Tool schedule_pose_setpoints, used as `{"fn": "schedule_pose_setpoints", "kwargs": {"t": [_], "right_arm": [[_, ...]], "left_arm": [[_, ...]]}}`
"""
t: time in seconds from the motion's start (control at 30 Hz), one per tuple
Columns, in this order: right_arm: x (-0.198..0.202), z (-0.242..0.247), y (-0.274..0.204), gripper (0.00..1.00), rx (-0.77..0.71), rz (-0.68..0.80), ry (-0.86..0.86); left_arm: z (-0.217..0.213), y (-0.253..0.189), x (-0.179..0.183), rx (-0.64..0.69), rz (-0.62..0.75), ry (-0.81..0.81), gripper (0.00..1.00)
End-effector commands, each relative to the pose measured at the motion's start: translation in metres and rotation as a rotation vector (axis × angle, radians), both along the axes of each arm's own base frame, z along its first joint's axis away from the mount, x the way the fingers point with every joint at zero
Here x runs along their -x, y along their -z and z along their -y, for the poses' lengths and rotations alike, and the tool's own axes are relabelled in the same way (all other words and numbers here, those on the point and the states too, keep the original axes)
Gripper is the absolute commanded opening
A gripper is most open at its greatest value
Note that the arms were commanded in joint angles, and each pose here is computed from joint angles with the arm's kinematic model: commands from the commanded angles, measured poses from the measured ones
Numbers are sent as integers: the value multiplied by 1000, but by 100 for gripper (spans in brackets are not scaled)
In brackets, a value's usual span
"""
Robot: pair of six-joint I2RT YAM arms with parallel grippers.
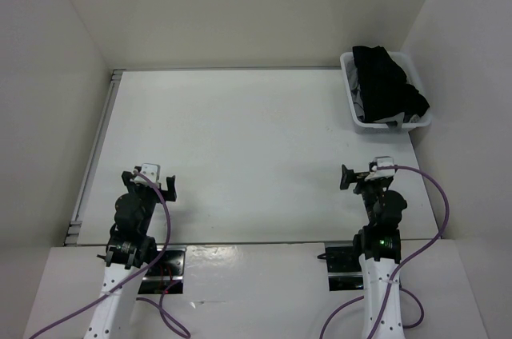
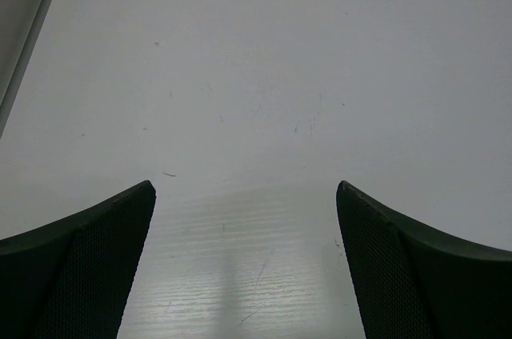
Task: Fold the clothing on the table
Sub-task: Grab the skirt from the pile
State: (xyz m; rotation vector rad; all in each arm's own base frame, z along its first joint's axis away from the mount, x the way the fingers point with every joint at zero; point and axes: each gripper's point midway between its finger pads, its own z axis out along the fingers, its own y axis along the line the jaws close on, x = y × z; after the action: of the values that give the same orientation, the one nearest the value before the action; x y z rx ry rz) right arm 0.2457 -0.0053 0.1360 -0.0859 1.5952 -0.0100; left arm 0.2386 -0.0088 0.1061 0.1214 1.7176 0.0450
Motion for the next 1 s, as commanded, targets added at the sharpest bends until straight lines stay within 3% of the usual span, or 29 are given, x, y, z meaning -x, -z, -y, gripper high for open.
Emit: {"fn": "schedule_pose_setpoints", "kwargs": {"t": [0.0, 0.17, 0.27, 0.4, 0.53, 0.7, 0.8, 0.97], "right_arm": [[6, -9, -49, 99, -6, 158, -40], [28, -2, -132, 99, 1, 341, 20], [45, -1, -168, 99, -25, 367, 40], [45, 2, -190, 99, -89, 220, 69], [15, 1, -204, 99, -173, -56, 65], [-19, 11, -201, 99, -176, -307, 104], [-36, 10, -197, 99, -124, -437, 84], [-44, 3, -206, 99, -81, -435, 25]], "left_arm": [[0, -19, -2, 28, 125, -9, 100], [0, -19, -2, 28, 125, -9, 100], [0, -19, -2, 28, 125, -9, 100], [0, -19, -2, 28, 125, -9, 100], [0, -19, -2, 28, 125, -9, 100], [6, -26, -2, -11, 147, 39, 100], [17, -60, 3, -68, 230, 123, 100], [1, -135, 9, -20, 420, 21, 100]]}}
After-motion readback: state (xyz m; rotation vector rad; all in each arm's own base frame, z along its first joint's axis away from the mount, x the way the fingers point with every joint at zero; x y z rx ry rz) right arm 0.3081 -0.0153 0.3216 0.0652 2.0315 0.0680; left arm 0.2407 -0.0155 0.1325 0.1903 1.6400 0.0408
